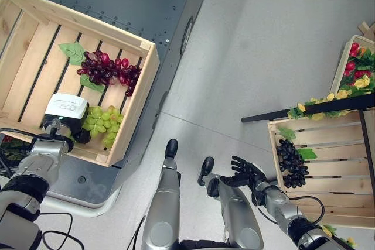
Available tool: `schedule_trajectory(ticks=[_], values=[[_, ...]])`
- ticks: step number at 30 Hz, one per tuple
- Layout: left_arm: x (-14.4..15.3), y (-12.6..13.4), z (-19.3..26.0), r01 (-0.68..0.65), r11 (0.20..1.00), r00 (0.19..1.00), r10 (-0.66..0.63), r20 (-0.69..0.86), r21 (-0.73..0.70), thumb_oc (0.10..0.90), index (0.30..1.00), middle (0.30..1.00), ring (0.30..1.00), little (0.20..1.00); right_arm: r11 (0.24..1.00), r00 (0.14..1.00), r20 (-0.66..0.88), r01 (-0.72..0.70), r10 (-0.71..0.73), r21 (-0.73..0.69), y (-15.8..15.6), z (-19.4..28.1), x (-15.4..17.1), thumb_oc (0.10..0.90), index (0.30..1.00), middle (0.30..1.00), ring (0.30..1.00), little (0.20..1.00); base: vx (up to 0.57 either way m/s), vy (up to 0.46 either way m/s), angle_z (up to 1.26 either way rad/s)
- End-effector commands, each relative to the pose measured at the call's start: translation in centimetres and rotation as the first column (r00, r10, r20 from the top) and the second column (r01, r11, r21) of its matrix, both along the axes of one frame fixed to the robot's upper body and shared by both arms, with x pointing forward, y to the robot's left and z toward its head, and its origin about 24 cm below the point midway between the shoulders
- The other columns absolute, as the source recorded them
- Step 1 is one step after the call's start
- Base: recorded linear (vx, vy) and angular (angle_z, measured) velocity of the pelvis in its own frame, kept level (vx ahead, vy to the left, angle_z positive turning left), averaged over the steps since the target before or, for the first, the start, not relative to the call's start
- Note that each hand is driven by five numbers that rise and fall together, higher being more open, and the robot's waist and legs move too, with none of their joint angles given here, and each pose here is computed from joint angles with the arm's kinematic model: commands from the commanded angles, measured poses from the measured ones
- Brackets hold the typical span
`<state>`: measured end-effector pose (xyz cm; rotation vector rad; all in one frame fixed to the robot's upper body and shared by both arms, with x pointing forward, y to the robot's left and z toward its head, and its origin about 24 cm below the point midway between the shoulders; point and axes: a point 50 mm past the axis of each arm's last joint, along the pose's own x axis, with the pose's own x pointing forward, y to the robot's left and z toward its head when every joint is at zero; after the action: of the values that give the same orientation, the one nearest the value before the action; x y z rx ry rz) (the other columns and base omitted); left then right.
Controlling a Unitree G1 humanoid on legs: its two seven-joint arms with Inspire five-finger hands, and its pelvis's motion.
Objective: Pick up the fruits from the basket on one side to the basket on the other side
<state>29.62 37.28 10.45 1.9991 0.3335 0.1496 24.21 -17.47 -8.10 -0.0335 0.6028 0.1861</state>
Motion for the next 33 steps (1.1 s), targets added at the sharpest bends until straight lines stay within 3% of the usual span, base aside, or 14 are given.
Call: schedule_trajectory(ticks=[1,14,21,33], values=[[0.5,-0.5,0.4,0.01,1.0,0.994,-0.006,0.112,-0.029,0.4,0.3,0.3,0.3,0.3,0.997,0.998,0.062,0.03,-0.025,-0.075,-2.9,1.1,0.1,0.8,0.9,0.9,0.9,0.9,0.0,0.0,0.0],[1.2,-1.9,1.8,0.155,0.979,0.945,-0.109,0.308,-0.13,0.4,0.3,0.3,0.3,0.3,0.998,0.997,0.067,0.033,-0.029,-0.062,-2.4,1.1,0.1,0.8,0.9,0.9,0.9,0.9,0.0,-0.005,0.0],[0.4,-1.7,3.0,0.183,0.979,0.91,-0.136,0.392,-0.085,0.4,0.3,0.3,0.3,0.3,0.998,0.994,0.101,0.052,-0.048,-0.039,-2.5,1.3,-0.1,0.8,0.9,0.9,0.9,0.9,0.01,-0.05,0.01],[-4.5,-0.8,5.1,0.217,0.975,0.894,-0.216,0.393,0.043,0.4,0.3,0.3,0.3,0.3,0.991,0.951,0.307,-0.024,-0.018,0.134,-0.8,5.6,-0.5,0.8,0.9,0.9,0.9,0.9,0.07,-0.039,0.02]])
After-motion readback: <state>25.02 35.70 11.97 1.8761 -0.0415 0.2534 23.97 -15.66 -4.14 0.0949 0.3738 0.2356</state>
